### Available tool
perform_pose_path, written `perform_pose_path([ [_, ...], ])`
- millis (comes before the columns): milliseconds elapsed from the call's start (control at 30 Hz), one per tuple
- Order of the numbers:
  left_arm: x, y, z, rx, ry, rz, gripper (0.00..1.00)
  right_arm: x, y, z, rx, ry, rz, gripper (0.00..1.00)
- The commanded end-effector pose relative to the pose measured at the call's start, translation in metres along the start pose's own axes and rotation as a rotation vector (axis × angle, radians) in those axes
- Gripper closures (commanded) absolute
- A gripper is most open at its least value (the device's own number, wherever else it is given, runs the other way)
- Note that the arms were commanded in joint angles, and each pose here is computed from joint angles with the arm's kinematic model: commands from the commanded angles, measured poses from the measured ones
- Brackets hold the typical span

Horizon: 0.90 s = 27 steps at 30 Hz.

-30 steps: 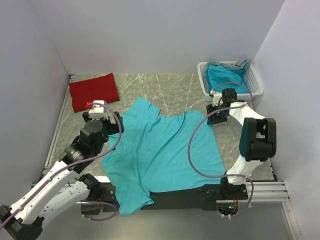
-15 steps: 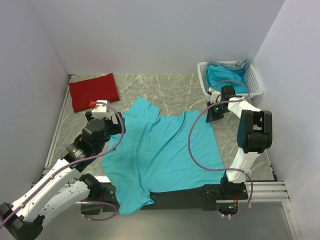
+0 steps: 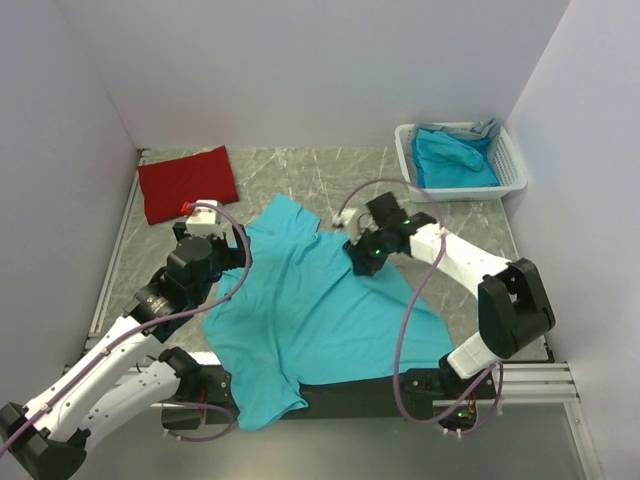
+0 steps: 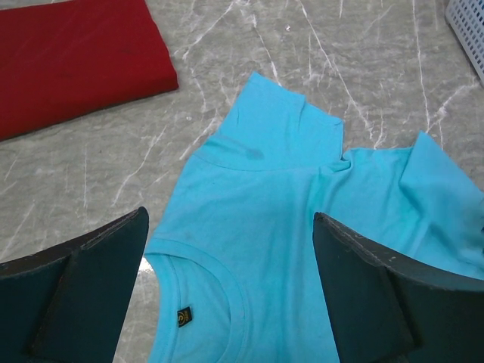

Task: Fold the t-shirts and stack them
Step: Flatten the tshirt out

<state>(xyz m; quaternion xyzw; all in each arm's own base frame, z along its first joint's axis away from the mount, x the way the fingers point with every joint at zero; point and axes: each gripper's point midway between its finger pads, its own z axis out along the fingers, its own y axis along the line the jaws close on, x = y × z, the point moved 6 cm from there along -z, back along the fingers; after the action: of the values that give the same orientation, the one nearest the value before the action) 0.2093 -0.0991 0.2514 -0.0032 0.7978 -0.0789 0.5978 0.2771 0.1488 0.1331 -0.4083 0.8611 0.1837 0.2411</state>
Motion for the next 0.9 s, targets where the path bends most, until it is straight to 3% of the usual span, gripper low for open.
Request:
perform_pose_path([
  [0,-0.013,-0.002,-0.002,0.021,-0.036,-0.010,0.04,0.015,0.028,0.003,-0.091,0.089,-0.165,0.60],
  [33,-0.014,-0.002,-0.002,0.021,-0.037,-0.009,0.04,0.012,0.020,-0.002,-0.062,0.070,-0.148,0.52],
  [100,-0.014,-0.002,-0.003,0.025,-0.040,-0.011,0.04,0.001,0.006,-0.012,-0.016,0.009,-0.105,0.48],
  [267,-0.013,-0.003,-0.002,0.031,-0.038,-0.011,0.04,-0.009,-0.029,-0.027,0.000,-0.080,0.055,0.52],
  [500,-0.012,-0.003,-0.001,0.025,-0.033,-0.008,0.04,-0.023,-0.017,0.000,-0.092,-0.036,0.022,0.54],
  [867,-0.013,-0.001,-0.001,0.010,-0.036,-0.007,0.05,-0.057,0.015,0.054,0.005,0.103,-0.128,0.54],
])
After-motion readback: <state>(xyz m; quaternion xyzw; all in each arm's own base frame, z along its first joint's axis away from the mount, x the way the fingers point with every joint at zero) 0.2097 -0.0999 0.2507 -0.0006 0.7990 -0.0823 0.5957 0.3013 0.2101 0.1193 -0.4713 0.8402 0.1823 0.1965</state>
